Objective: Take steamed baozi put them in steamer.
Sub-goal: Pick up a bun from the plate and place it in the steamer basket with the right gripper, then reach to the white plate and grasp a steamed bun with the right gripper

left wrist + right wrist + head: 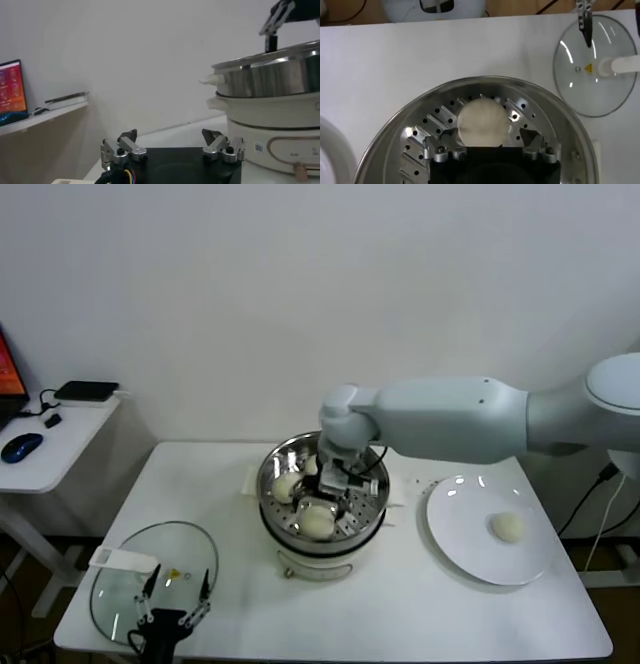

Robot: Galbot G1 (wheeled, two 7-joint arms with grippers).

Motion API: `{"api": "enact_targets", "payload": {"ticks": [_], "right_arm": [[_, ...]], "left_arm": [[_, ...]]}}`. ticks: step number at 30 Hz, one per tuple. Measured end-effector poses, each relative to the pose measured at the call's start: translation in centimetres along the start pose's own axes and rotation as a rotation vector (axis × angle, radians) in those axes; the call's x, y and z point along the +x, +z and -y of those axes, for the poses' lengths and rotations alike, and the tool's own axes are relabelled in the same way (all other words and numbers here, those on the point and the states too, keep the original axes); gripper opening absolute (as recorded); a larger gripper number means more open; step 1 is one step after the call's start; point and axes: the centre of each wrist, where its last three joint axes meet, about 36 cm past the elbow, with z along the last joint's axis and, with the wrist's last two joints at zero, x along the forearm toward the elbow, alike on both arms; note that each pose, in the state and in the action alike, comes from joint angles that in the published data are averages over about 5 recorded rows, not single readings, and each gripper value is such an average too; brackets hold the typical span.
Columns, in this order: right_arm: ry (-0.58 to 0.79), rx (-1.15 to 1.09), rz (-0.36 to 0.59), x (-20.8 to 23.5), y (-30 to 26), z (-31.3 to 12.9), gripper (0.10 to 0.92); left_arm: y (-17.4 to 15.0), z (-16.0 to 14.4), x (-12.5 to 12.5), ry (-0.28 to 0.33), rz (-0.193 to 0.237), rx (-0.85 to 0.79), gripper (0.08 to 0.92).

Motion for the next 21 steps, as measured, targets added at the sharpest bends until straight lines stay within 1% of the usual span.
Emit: {"api": "enact_targets", "payload": {"ticks": [5,9,15,21], "right_arm": [[-0.037,-0.121,-0.010,4.2,2.1,-1.4,0.823],[-0.065,-0.285,-0.042,8.2,4.2,-4.2,0.823],[-0.083,-0.575,-0.090,12.0,7.2,-10.9,0.823],[-0.081,-0.808,-0.123,12.9,9.5,-18.7,0.823]], "left_arm": [[-0.2,-0.3,0.1,0.003,0.001,-0.007,0.823],[-0.3,-0.3,0.1,0.008,0.005,-0.011,0.823],[-0.4,-0.2,-0.1,0.015,0.011,-0.008,0.823],[-0.4,0.2,0.0,0.020,0.011,-0.004,0.823]]}}
